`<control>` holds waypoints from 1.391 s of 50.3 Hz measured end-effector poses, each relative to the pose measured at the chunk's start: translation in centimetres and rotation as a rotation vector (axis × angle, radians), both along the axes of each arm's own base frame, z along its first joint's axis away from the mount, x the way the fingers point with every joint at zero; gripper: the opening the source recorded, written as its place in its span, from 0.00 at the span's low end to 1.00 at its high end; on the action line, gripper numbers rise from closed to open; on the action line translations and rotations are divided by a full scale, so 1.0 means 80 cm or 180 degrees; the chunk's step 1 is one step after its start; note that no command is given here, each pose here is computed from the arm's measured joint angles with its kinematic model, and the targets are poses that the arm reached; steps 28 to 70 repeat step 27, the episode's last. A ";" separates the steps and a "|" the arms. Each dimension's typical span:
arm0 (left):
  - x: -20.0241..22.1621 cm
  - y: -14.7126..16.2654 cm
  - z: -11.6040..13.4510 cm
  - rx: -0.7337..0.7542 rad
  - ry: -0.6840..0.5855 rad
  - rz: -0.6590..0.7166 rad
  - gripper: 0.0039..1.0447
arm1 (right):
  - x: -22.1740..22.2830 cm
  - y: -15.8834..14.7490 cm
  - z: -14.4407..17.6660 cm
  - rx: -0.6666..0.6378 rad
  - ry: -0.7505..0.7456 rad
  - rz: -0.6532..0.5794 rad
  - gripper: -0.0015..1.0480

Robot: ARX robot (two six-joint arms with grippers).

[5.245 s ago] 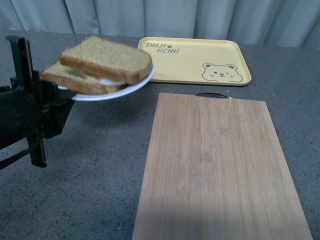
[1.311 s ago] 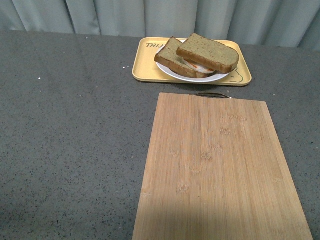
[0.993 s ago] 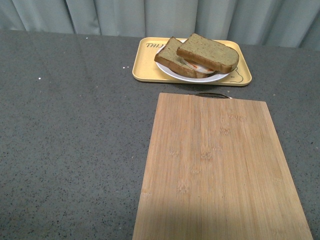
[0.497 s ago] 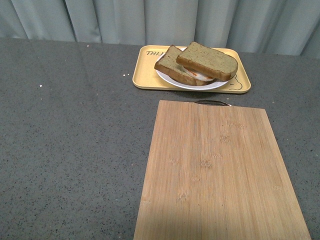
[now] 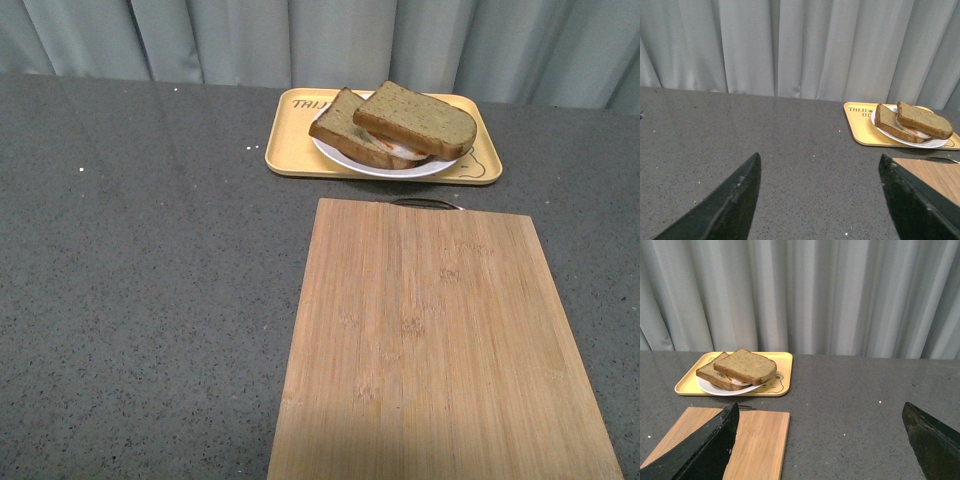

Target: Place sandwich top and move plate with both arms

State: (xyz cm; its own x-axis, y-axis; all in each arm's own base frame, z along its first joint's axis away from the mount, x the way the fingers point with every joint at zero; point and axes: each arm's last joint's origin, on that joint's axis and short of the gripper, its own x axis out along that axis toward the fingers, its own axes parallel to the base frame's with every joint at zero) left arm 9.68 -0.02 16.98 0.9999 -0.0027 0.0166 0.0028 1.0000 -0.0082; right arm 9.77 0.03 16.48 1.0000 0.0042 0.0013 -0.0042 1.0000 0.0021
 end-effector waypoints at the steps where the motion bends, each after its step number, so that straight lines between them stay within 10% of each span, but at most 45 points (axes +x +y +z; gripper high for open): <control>1: 0.000 0.000 0.000 0.0000 0.0000 0.0000 0.73 | 0.000 0.000 0.000 0.0000 -0.0002 0.0000 0.91; 2: 0.000 0.000 0.000 0.0001 0.0000 0.0000 0.93 | 0.000 0.000 0.000 0.0000 0.0000 0.0001 0.91; 70: 0.000 0.000 0.000 0.0002 -0.0001 0.0000 0.94 | 0.000 0.000 0.000 0.0000 -0.0001 0.0000 0.91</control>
